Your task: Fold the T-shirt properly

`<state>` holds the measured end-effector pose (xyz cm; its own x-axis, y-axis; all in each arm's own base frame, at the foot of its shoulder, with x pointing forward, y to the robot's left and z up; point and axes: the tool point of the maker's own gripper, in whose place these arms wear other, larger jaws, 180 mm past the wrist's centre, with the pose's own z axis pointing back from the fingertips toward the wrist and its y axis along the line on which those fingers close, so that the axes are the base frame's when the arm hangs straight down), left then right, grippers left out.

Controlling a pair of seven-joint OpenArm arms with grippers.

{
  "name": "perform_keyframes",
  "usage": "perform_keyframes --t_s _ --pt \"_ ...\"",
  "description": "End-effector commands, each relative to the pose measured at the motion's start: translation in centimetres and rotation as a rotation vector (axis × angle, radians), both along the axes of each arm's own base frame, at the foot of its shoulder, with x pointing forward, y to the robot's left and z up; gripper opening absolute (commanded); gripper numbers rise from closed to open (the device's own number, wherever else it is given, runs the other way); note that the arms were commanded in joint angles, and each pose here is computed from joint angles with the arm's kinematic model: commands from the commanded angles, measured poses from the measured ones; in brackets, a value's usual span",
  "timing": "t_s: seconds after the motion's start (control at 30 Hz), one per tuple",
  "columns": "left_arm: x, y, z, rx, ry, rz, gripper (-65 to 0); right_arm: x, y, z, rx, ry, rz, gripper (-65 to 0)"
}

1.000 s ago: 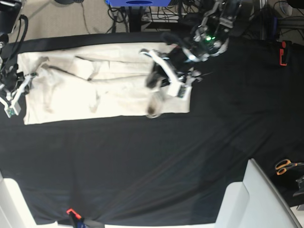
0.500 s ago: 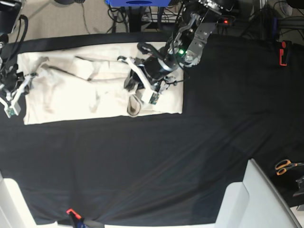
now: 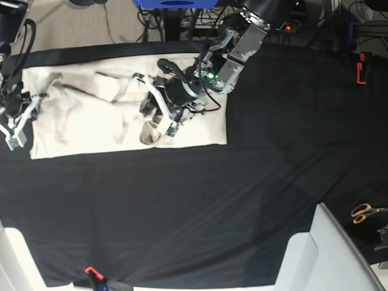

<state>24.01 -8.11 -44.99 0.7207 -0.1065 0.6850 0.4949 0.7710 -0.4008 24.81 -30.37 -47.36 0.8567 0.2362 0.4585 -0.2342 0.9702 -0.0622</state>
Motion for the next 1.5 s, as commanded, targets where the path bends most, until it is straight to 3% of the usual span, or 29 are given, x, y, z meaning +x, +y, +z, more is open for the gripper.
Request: perform_keyframes --t_s 0.0,0.63,0.67,0.83,0.97,1.13,1.37,1.47 --pt "1.1 -1.0 1.7 -0.047 -0.047 0.001 -65.0 1.3 -1.0 1.4 -0.018 -0.049 0.001 -64.8" --pt "1.5 -1.2 2.0 -0.048 -0.055 -0.003 -65.0 1.3 -1.0 1.4 -0.018 -0.049 0.001 -64.8" --pt "1.4 -1.2 1.9 -0.048 -0.053 -0.003 -63.4 1.3 -1.0 1.4 -0.018 -0.049 0.001 -64.8" --pt "1.3 -1.6 2.3 -0.056 -0.058 -0.015 -38.7 1.3 -1.0 1.4 -0.018 -0.049 0.001 -64.8" --pt "0.1 -4.5 3.1 -0.063 -0.086 -0.127 -27.0 1.3 -1.0 1.4 -0.018 -0.049 0.001 -64.8" --pt "-1.1 -7.9 3.4 -0.053 -0.109 -0.259 -25.2 1.3 -1.0 1.4 -0.018 -0.049 0.001 -64.8" --pt "-0.2 -11.3 4.6 -0.089 -0.112 -0.277 -25.2 1.3 -1.0 1.4 -0.018 -0.049 0.001 -64.8" --pt "1.0 -12.3 7.7 -0.135 -0.183 -0.280 -25.3 1.3 -0.9 1.4 -0.018 -0.048 0.003 -64.8"
